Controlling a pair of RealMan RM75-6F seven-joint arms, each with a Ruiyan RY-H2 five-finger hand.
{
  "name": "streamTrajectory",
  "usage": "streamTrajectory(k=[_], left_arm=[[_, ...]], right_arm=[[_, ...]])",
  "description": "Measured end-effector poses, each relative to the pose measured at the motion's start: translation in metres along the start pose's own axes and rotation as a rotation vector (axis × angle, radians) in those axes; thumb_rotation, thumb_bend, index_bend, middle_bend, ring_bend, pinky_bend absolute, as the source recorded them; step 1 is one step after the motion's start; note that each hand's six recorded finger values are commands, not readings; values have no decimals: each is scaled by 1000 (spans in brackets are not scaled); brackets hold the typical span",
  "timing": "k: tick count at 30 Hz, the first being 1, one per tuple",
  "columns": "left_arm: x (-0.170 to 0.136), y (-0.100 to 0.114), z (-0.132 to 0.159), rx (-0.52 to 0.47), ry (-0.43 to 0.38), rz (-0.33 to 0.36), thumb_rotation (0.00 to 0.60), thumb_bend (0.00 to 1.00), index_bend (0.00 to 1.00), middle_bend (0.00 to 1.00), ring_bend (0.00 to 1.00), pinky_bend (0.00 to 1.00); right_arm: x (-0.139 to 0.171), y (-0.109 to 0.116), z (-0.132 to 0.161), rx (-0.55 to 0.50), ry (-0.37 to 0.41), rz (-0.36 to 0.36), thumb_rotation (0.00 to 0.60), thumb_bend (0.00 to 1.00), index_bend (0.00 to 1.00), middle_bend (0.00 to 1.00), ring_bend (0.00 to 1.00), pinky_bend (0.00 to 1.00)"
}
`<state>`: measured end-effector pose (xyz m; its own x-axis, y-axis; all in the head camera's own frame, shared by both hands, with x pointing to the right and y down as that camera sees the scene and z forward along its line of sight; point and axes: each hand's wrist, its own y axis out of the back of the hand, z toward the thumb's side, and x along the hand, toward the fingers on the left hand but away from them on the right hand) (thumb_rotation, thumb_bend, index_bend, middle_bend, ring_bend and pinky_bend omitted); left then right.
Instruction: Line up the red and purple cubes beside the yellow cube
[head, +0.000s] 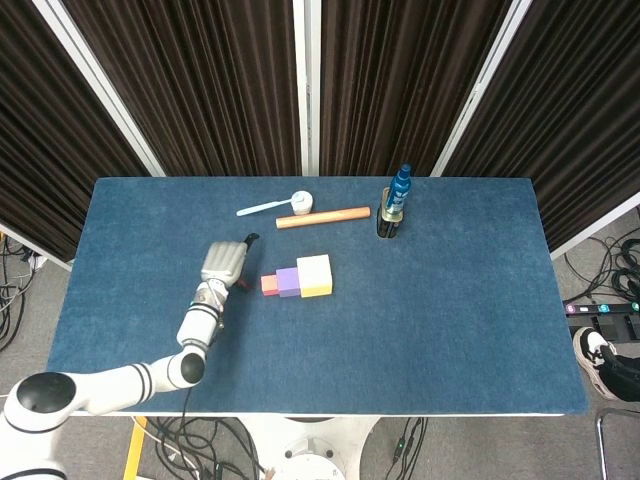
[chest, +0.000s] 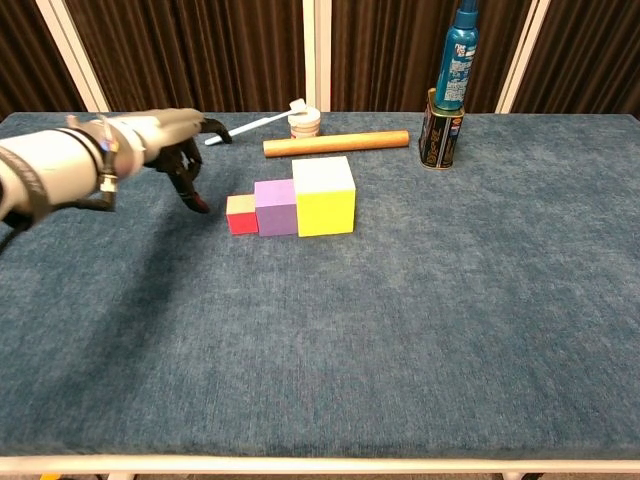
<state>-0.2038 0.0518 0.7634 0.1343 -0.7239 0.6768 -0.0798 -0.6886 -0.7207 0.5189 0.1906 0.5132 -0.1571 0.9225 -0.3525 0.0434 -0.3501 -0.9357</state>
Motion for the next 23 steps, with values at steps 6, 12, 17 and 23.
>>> streamTrajectory(k=[6, 12, 17, 23], left_arm=[[-34, 41, -55, -21, 61, 150, 600, 150, 185, 464, 426, 615], [-92, 72, -114, 36, 69, 323, 600, 148, 185, 277, 233, 310], [-154, 76, -157, 82, 82, 396, 600, 139, 185, 240, 197, 256], [-212, 62, -187, 75, 147, 424, 600, 132, 185, 239, 197, 255]], right_arm=[[-4, -7, -4, -36, 8, 16, 600, 198, 0, 72, 5, 92], [-11, -22, 2, -87, 54, 56, 600, 220, 0, 0, 0, 0], [-12, -28, 13, -103, 95, 52, 600, 221, 0, 0, 0, 0], [-9, -27, 21, -97, 106, 37, 600, 221, 0, 0, 0, 0]])
